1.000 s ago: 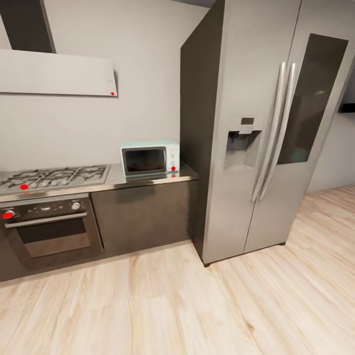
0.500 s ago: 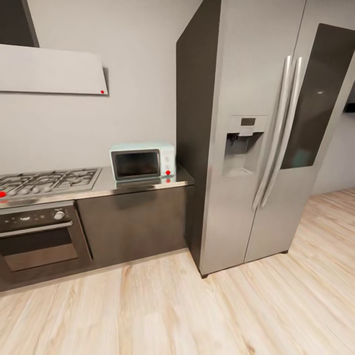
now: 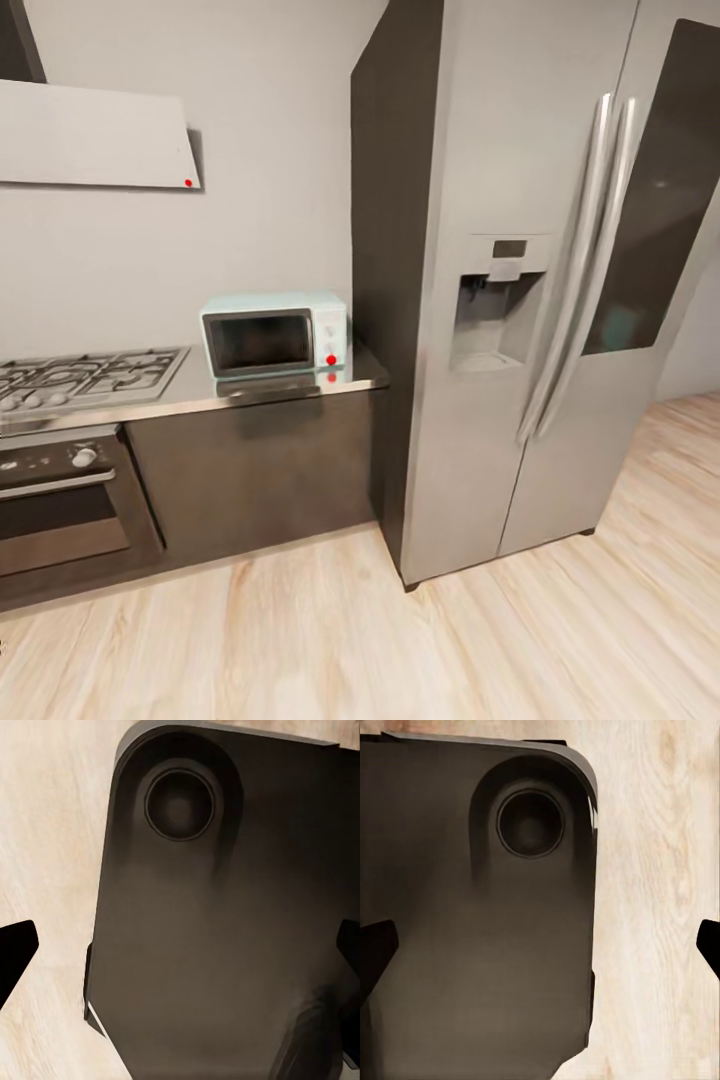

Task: In the kitchen, take the popcorn bag from the countertop, put it into the microwave, and heat it until the popcorn is cooked so the cooked popcorn ends up inside the bag.

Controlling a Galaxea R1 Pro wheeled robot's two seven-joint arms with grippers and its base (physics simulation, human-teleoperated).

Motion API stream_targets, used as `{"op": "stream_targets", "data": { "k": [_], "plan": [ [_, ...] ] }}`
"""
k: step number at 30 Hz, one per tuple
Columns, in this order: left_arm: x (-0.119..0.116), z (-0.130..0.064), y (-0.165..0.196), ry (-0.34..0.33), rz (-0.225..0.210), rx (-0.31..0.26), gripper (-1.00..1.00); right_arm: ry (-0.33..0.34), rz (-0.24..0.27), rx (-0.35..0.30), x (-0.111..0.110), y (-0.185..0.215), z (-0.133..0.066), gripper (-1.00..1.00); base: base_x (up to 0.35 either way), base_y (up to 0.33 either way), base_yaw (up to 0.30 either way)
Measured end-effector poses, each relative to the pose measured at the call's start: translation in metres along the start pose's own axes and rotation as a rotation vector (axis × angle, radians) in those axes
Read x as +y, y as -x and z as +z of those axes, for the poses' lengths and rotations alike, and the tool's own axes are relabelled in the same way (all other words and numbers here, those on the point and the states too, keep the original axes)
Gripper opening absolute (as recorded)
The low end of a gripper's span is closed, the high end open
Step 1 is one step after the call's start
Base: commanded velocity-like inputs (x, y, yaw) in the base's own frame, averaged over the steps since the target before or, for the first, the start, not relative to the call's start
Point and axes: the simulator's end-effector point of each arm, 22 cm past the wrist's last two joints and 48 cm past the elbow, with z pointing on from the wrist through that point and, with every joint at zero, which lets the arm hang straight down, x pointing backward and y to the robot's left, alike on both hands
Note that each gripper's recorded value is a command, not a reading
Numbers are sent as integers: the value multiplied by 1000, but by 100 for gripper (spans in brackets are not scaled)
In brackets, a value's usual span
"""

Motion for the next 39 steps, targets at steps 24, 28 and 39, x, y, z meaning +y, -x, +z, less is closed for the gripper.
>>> {"op": "stream_targets", "data": {
  "k": [24,28,39],
  "plan": [
    [0,0,2,1,-1,-8,100,-1,-1,0,-1,0,0,100,10,-3,267],
    [0,0,2,-1,2,-9,100,-1,-1,1,-1,0,0,100,0,0,268],
    [0,0,3,-1,3,-11,100,-1,1,1,0,0,0,100,0,0,236]
  ]
}}
